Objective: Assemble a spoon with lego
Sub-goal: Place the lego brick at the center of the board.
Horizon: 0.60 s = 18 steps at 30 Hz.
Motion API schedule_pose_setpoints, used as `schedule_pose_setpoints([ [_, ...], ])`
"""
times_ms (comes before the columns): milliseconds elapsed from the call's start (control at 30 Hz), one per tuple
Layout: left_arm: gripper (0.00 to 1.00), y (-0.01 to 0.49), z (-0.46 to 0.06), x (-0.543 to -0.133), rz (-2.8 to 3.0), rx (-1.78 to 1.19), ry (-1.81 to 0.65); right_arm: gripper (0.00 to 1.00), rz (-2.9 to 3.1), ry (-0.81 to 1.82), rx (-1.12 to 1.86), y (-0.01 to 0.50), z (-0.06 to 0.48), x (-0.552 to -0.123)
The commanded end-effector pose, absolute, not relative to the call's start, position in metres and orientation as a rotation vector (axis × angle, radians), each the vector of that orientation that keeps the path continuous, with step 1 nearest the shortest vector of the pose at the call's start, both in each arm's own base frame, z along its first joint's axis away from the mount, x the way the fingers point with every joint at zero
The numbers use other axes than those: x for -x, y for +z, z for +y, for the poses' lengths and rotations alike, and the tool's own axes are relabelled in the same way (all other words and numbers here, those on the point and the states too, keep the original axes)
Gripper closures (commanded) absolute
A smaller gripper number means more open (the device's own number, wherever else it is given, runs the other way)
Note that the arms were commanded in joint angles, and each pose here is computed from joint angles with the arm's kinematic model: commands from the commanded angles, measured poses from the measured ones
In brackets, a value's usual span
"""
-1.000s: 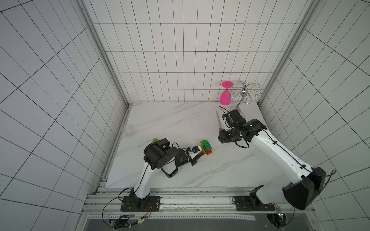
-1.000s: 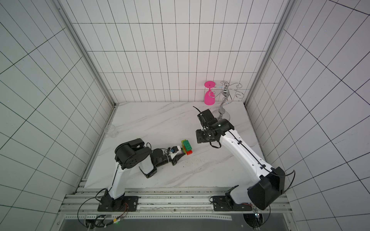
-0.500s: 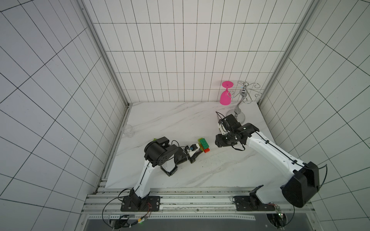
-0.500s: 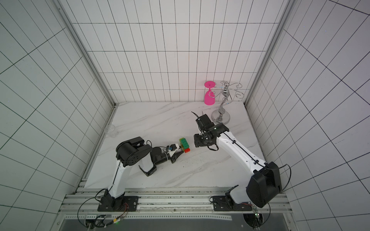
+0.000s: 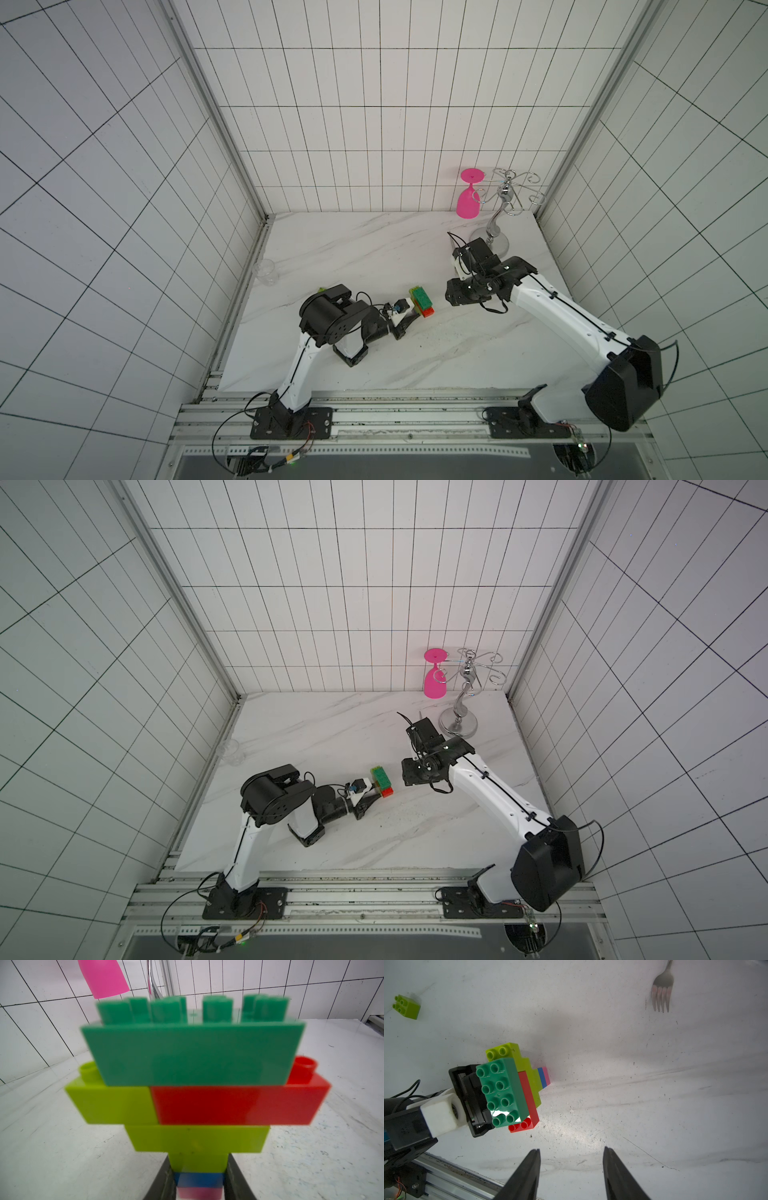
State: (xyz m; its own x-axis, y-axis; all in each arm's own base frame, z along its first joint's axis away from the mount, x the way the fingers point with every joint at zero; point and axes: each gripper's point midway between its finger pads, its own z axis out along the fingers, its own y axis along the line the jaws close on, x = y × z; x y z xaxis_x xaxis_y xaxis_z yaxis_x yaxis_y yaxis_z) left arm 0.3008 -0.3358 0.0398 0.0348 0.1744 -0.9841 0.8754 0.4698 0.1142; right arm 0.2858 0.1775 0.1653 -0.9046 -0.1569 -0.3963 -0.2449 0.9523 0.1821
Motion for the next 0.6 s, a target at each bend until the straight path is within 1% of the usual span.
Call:
schedule_pose_setpoints([
  [0,0.71,0.018,-0.326,-0.301,1.570,-0.985,-0.672,0.48,2.725,0.324,0.294,0.162,0.175,-0.283],
  [133,0.63,0.019,-0.326,-0.302,1.577,-0.979,-0.667,0.48,2.719,0.331,0.297,0.164,0.176,-0.282],
  [167,0.58,0.019,-0.325,-0.303,1.578,-0.977,-0.665,0.48,2.719,0.333,0.295,0.165,0.175,-0.281],
  [200,0.51,0.019,-0.325,-0.302,1.580,-0.976,-0.662,0.48,2.718,0.334,0.297,0.165,0.175,-0.281],
  [267,0.41,0.019,-0.324,-0.302,1.580,-0.973,-0.661,0.48,2.716,0.335,0.296,0.166,0.175,-0.281],
  [300,0.33,0.020,-0.324,-0.302,1.578,-0.971,-0.660,0.48,2.717,0.333,0.294,0.166,0.175,-0.281],
  [333,0.05,0.021,-0.323,-0.302,1.576,-0.969,-0.661,0.48,2.715,0.333,0.295,0.166,0.175,-0.281],
  [367,0.01,0.022,-0.323,-0.302,1.576,-0.965,-0.659,0.48,2.716,0.334,0.295,0.166,0.175,-0.280],
  [567,0.01,0.036,-0.316,-0.296,1.570,-0.929,-0.668,0.48,2.710,0.339,0.296,0.168,0.175,-0.280],
])
